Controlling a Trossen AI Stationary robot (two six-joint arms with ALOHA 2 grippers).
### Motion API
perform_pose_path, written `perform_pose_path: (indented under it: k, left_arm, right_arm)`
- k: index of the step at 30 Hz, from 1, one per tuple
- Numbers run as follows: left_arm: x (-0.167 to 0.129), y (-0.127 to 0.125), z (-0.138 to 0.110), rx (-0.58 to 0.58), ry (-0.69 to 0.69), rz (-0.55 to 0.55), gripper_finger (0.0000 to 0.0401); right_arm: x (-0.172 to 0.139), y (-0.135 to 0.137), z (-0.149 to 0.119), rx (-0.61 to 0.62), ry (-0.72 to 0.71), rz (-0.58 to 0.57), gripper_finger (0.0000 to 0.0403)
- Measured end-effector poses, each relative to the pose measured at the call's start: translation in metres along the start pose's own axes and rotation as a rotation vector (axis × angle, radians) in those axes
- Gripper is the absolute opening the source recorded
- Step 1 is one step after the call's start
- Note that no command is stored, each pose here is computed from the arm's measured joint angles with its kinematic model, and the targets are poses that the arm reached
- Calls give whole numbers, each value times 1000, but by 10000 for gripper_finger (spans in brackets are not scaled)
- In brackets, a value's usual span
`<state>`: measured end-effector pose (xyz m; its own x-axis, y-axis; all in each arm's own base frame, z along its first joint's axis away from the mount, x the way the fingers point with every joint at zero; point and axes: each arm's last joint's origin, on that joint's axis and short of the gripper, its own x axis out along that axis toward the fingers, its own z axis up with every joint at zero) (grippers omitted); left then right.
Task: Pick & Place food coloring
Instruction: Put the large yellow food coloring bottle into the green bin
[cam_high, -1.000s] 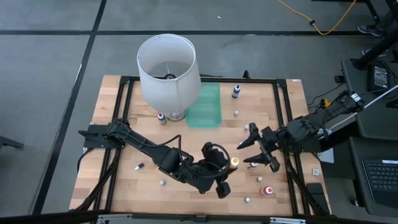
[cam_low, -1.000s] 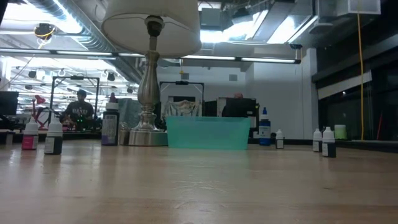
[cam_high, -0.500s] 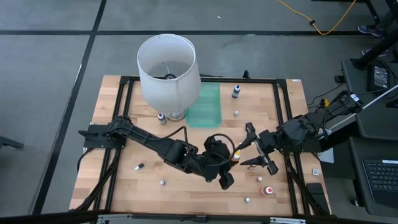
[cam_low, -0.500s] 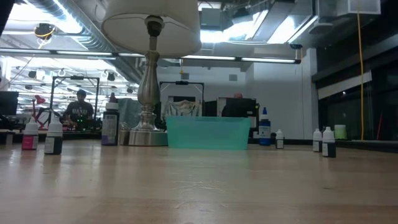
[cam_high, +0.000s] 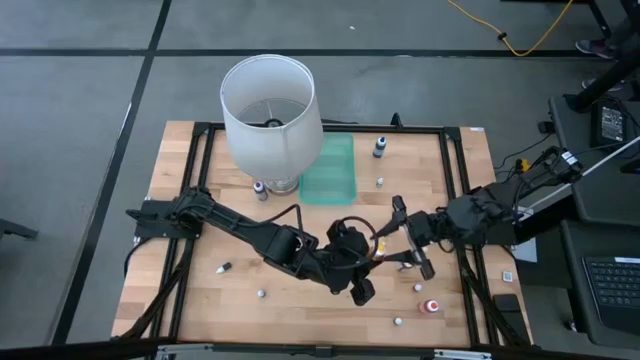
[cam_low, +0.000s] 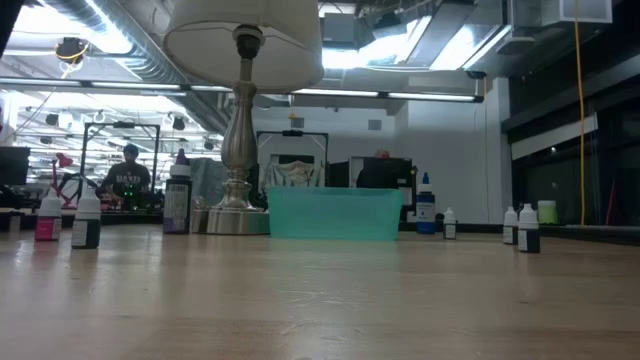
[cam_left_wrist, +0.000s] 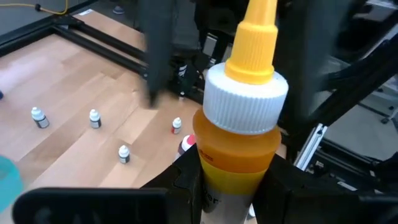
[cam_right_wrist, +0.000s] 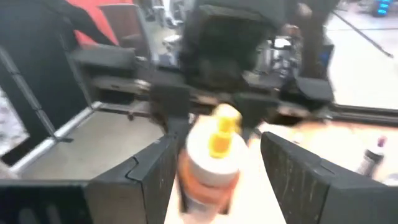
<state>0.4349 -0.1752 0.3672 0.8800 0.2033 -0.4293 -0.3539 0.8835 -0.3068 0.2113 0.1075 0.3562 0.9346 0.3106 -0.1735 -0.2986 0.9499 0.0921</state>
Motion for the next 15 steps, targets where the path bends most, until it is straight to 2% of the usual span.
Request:
perform_pose_path:
  k: [10,15]
  left_arm:
    - [0,1,-1,14,8,5,90]
    - [0,1,-1,16,4,14,90]
  right_arm:
    - [1,-2,0,3,4,-24,230]
    - [1,-2,0,3,4,-23,207]
